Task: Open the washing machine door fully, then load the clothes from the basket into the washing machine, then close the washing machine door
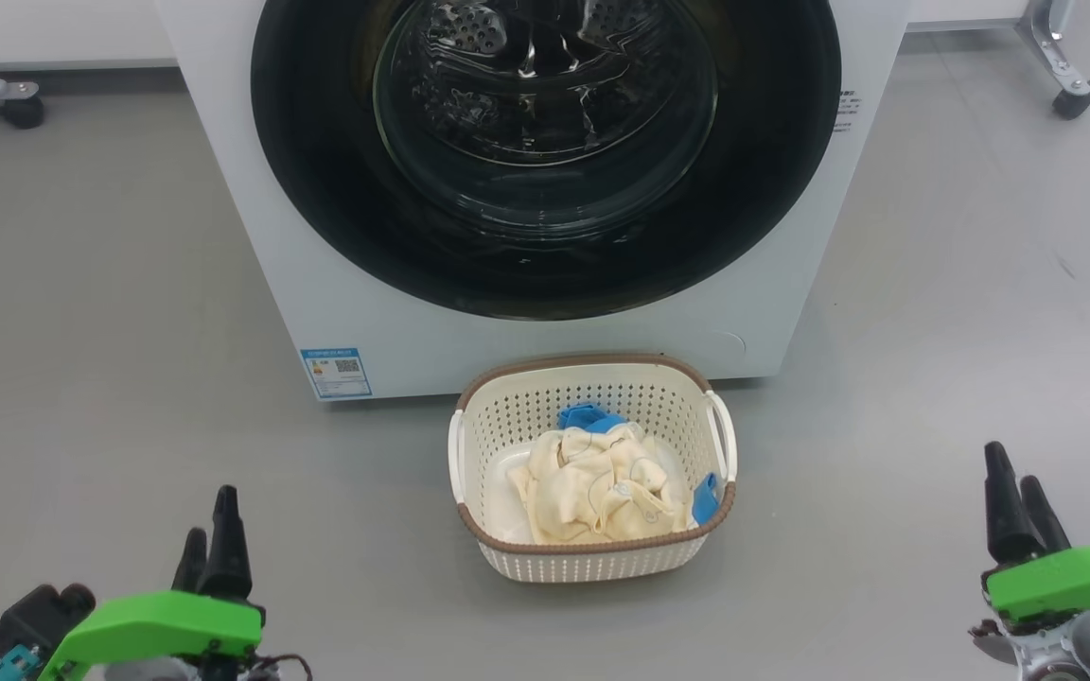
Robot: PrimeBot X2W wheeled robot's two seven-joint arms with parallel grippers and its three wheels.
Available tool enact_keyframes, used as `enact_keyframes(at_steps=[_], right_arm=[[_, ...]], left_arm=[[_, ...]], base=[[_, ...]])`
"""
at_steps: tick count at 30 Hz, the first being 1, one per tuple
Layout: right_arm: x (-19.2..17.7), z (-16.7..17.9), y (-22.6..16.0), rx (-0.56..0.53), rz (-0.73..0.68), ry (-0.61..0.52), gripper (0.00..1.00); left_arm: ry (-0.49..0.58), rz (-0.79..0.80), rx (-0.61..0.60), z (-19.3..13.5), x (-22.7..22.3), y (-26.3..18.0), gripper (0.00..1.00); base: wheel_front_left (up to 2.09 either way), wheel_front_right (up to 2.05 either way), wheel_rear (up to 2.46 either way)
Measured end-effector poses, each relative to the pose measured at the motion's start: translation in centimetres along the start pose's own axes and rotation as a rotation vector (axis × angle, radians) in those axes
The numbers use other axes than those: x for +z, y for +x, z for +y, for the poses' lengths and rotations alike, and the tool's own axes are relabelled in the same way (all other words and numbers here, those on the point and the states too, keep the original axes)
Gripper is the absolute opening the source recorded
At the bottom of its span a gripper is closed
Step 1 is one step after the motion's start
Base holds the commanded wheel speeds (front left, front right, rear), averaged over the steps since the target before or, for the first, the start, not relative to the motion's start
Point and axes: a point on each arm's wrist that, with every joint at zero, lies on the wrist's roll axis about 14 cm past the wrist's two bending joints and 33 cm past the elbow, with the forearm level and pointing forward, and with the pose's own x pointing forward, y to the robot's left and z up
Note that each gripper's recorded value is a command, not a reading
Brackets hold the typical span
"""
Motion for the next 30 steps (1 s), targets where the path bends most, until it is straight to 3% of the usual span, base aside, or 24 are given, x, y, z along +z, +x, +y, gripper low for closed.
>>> enact_keyframes(at_steps=[12, 30], right_arm=[[0.1, 1.8, 0.5, 0.061, -0.006, -0.24, 1.0], [-1.1, 4.5, 0.8, 0.16, 0.006, -0.492, 1.0]], left_arm=[[0.223, -0.001, -0.053, -1.6, -0.5, 0.4, 1.0], [0.449, -0.007, -0.129, -3.5, -1.4, 1.0, 1.0]], base=[[0.0, 0.0, 0.0], [0.0, 0.0, 0.0]])
